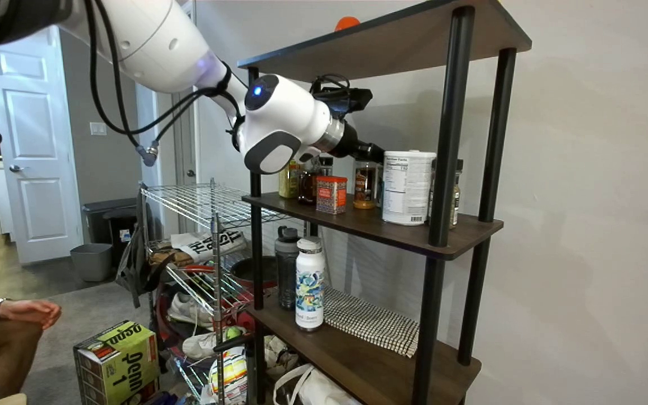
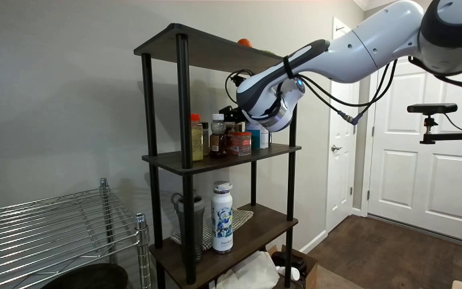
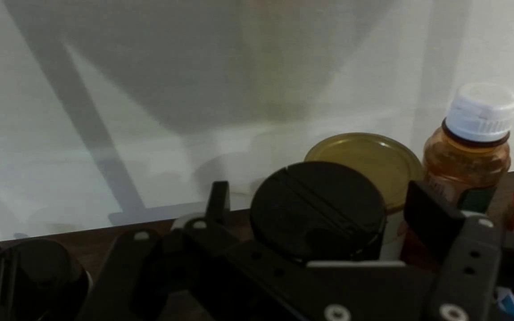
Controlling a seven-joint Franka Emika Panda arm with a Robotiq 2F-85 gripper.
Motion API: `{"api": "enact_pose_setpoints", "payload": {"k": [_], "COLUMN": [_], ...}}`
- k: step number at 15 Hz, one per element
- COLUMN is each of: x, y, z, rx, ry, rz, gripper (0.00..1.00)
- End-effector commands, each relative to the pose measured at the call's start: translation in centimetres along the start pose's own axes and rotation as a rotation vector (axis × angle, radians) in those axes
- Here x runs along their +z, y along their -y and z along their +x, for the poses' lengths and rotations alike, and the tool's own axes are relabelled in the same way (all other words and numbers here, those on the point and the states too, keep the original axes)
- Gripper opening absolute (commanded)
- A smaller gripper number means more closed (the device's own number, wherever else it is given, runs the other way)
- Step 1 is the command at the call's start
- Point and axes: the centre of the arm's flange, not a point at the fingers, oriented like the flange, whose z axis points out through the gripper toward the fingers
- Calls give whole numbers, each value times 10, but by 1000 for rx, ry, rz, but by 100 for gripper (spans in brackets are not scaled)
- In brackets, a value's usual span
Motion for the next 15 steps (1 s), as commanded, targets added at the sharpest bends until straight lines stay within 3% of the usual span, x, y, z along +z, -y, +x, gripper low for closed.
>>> {"api": "enact_pose_setpoints", "payload": {"k": [1,7,15], "x": [-20,-28,-36], "y": [-4,-1,-3], "z": [12,8,3], "rx": [12,23,16], "ry": [16,25,32], "rz": [28,43,49], "gripper": [74,36,36]}}
